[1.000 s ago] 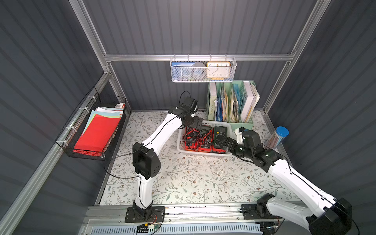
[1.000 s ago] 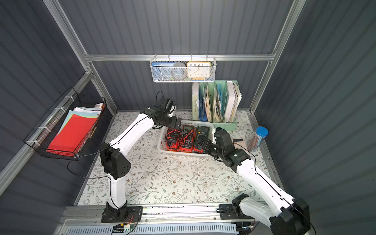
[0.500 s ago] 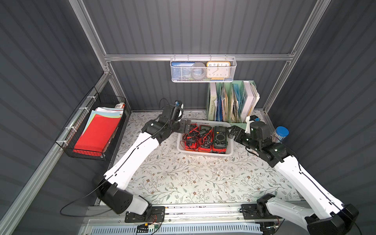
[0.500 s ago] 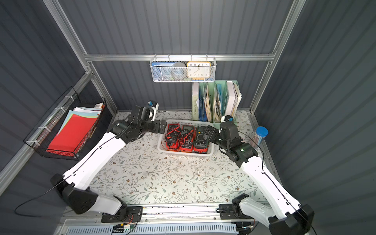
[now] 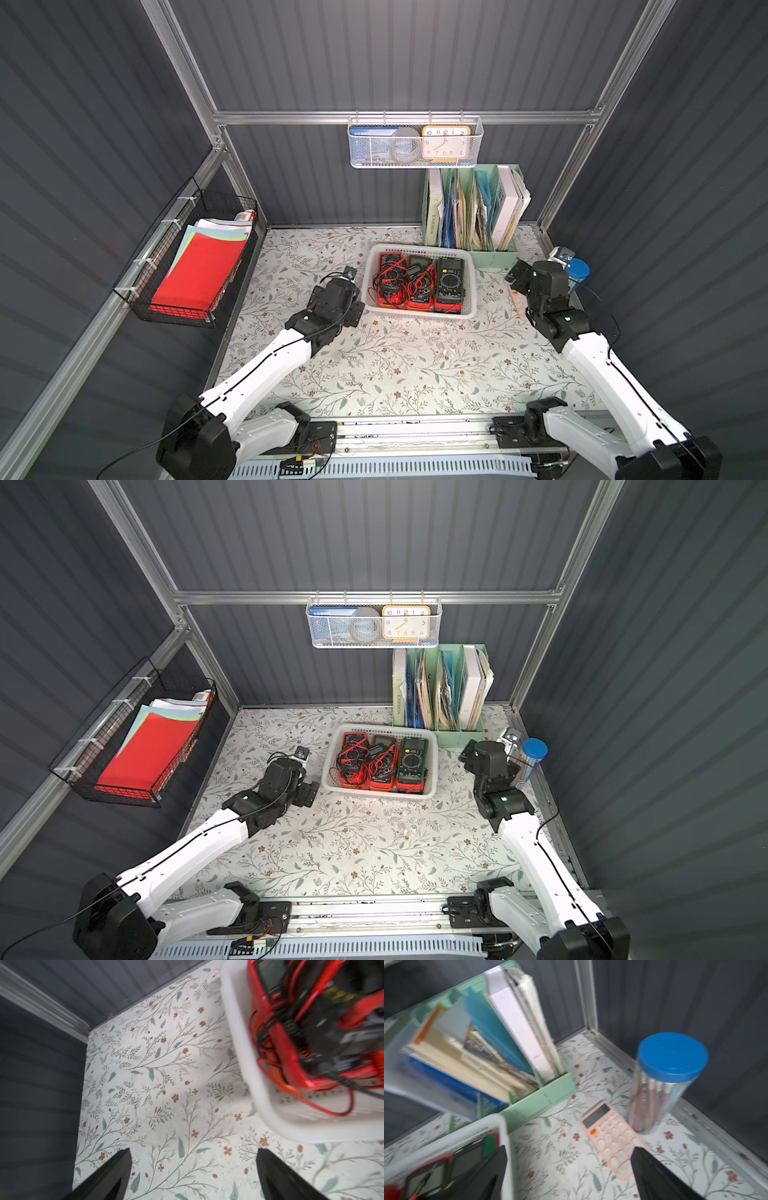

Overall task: Put the multimeter into the basket
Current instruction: Reset both arms

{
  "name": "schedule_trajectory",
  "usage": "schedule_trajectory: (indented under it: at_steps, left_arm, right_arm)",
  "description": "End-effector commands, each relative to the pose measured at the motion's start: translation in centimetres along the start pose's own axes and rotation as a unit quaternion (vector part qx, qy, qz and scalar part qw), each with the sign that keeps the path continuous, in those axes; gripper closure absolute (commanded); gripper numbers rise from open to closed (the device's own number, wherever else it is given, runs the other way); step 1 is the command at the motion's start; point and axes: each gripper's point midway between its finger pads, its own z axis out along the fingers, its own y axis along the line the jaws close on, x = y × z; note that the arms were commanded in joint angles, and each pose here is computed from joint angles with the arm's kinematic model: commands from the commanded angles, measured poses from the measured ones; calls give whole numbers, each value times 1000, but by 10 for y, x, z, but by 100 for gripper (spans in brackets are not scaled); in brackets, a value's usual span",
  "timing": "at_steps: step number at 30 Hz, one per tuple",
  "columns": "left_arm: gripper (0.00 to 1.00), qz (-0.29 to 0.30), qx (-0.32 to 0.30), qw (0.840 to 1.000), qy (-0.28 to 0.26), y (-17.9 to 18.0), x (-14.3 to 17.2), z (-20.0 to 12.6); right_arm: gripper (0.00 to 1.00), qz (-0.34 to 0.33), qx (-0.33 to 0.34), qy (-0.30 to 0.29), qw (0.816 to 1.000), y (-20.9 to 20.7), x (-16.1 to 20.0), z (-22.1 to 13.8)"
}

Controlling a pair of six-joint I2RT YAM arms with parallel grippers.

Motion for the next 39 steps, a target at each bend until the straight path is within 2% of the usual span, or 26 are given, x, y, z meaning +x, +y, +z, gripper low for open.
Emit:
schedule_trajectory:
  at_steps: [1, 3, 5, 9, 11, 15, 19, 21, 23, 26, 29, 34, 39]
  left_arm:
    - [1, -66, -58, 995, -49, 42, 2, 7]
    - [1, -72, -66, 994, -51, 53, 19, 18]
    - [1, -48, -71, 995, -49, 53, 28, 28]
    - [1, -40, -44, 998, -31, 39, 49, 55]
    - [1, -55, -37, 997, -37, 35, 54, 69]
    - [1, -69, -21, 997, -20, 25, 80, 100]
    - [1, -70, -6, 997, -19, 13, 107, 121]
    - [1, -81, -20, 996, -41, 18, 112, 128]
    - [1, -74, -30, 996, -45, 22, 112, 135]
    - [1, -91, -6, 996, -10, 16, 118, 137]
    - [1, -86, 5, 996, -6, 18, 113, 144]
    - [1, -152, 53, 986, 41, 25, 120, 153]
    - [1, -154, 56, 986, 37, 25, 120, 153]
  right_arm:
    - [1, -9, 45, -23, 999, -27, 0, 21]
    - [1, -25, 56, -14, 998, -35, 15, 38]
    - [1, -44, 79, -8, 996, -42, 25, 51]
    - [1, -80, 80, 2, 994, -43, 56, 80]
    - [1, -91, 72, 3, 993, -42, 69, 88]
    - [1, -100, 21, -28, 994, -33, 86, 97]
    - [1, -114, -65, -50, 990, -9, 100, 98]
    - [1, -127, -98, -42, 986, -4, 116, 96]
    - [1, -122, -109, -67, 984, -1, 114, 95]
    - [1, -123, -101, -55, 986, -3, 115, 97]
    - [1, -132, -87, -31, 987, -2, 115, 105]
    - [1, -130, -94, -44, 986, -1, 114, 105]
    - [1, -132, -98, -45, 985, 0, 114, 103]
